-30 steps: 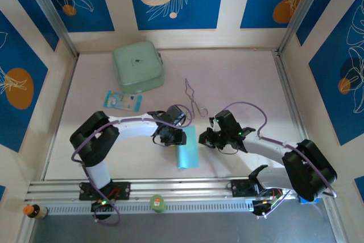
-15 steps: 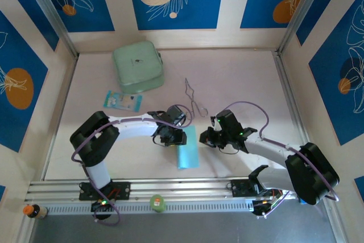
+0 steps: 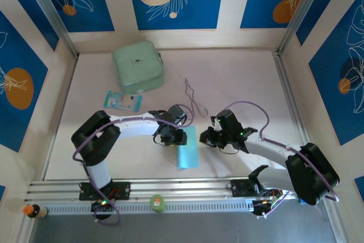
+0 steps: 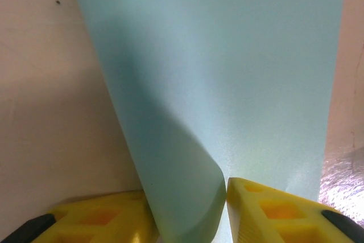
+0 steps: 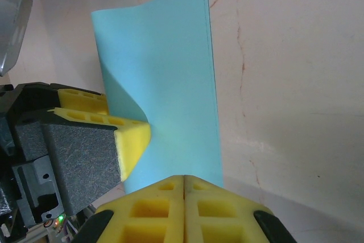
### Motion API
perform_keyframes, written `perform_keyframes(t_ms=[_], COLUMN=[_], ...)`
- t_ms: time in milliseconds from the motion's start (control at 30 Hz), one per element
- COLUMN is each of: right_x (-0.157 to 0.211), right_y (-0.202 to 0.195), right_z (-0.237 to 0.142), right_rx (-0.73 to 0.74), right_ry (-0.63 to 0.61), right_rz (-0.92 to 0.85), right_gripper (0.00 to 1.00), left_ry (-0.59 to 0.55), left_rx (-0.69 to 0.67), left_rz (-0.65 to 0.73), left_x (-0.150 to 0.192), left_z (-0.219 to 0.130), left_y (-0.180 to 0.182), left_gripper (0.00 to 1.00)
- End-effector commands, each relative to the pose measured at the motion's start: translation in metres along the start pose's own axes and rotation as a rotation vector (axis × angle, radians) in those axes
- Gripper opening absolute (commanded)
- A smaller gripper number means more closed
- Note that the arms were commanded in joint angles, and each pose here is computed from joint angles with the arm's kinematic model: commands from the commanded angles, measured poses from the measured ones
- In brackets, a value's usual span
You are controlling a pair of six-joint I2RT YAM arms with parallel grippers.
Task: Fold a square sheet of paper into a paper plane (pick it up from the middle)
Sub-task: Hold the square sheet of paper at the bottom-center of the table.
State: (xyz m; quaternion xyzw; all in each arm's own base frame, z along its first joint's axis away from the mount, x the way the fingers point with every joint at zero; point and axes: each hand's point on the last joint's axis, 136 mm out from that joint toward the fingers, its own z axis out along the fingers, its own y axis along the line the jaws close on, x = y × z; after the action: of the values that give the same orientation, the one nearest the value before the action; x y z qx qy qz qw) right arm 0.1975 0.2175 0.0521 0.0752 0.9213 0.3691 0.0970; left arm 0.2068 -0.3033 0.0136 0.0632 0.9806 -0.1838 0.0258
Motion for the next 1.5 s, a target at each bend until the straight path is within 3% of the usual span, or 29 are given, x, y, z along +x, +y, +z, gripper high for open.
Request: perform_keyframes(t_ms=[0, 1000, 1467], right_x=[0.004, 0.013, 0.023], right_y=[-0.001, 0.016, 0.005], right_z=[0.001, 0.029, 0.053], right_rx=[-0.007, -0.036, 0.054], right_ry=[0.024, 0.106, 0.153], right_rz=[0.013, -0.038, -0.08], right_gripper=[0.07, 0.05, 0.0], left_ry=[0.009, 0.009, 0.013], left_rx=[-0.209, -0.174, -0.174], left_rz=[0.01, -0.013, -0.006], left_x=[0.006, 0.007, 0.007], left_z=[0.029, 0.032, 0.033], left_y=[0.054, 0.049, 0.049], left_gripper=[0.41, 0.41, 0.41])
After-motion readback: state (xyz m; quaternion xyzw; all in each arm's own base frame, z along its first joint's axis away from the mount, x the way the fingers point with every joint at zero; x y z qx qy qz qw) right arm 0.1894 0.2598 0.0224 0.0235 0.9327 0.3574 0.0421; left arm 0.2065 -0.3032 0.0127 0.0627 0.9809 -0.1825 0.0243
